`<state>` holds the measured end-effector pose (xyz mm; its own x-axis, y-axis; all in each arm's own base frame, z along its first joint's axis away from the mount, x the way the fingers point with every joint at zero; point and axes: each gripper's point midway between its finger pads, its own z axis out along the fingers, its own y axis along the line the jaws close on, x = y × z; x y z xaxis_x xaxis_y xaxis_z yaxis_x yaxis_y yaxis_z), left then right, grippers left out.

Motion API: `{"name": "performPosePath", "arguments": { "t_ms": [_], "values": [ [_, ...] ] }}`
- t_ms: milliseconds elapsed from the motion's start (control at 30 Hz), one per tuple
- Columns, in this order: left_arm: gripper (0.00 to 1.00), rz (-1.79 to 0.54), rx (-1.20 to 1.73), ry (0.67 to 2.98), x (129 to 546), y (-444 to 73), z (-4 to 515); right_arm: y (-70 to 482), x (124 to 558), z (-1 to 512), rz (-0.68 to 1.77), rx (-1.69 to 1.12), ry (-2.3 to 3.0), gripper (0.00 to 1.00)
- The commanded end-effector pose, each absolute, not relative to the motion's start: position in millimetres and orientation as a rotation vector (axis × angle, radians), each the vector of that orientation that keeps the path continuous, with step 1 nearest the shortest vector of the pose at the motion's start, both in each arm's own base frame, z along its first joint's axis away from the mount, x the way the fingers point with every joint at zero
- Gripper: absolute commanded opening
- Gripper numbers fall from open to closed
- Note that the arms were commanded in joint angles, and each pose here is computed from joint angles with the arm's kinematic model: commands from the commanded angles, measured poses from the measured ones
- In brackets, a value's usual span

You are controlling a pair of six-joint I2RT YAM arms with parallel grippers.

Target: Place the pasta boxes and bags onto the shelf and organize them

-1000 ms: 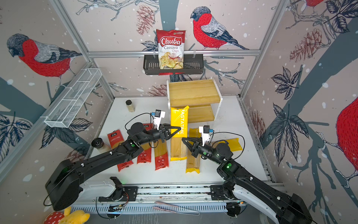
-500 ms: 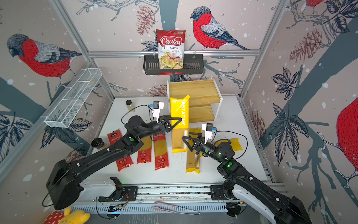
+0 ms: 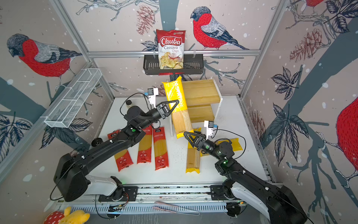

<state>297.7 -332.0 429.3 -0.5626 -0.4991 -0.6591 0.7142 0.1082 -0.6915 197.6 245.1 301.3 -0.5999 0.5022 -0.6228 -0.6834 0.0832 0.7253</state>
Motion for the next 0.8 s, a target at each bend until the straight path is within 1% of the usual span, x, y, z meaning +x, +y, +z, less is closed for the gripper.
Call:
{"name": "performPosePath", "arguments": {
  "t_ms": [0,167,267,300,367,400,567,667,767],
  "values": [
    [0.00,-1.698,0.214,1.252,288.0,-319.5,471.6,236.7,192.6,339.2,1.762,-0.161,1.288,0.62],
    [0.00,-1.693,0.167,1.271,294.9,-318.1,463.5,237.5,192.5,349.3,1.827,-0.118,1.235,0.38],
    [0.00,-1.688,0.161,1.285,299.0,-319.4,461.8,237.5,194.7,351.8,1.824,-0.083,1.229,0.28],
    [0.01,-1.684,0.157,1.293,301.1,-320.1,461.0,238.0,195.8,353.4,1.816,-0.075,1.229,0.23],
    [0.10,-1.672,0.155,1.300,305.0,-321.0,461.6,238.3,201.4,357.3,1.785,-0.044,1.238,0.16],
    [0.14,-1.664,0.154,1.307,308.0,-320.9,462.4,237.9,203.0,359.3,1.778,-0.034,1.236,0.15],
    [0.43,-1.571,0.140,1.351,330.7,-306.7,468.8,229.3,221.2,387.4,1.736,0.060,1.214,0.05],
    [0.53,-1.486,0.056,1.417,347.2,-281.0,455.6,226.6,240.7,399.4,1.703,0.149,1.262,0.03],
    [0.56,-1.398,-0.027,1.460,353.3,-250.5,439.3,224.4,259.5,411.8,1.671,0.245,1.315,0.00]
  ]
}}
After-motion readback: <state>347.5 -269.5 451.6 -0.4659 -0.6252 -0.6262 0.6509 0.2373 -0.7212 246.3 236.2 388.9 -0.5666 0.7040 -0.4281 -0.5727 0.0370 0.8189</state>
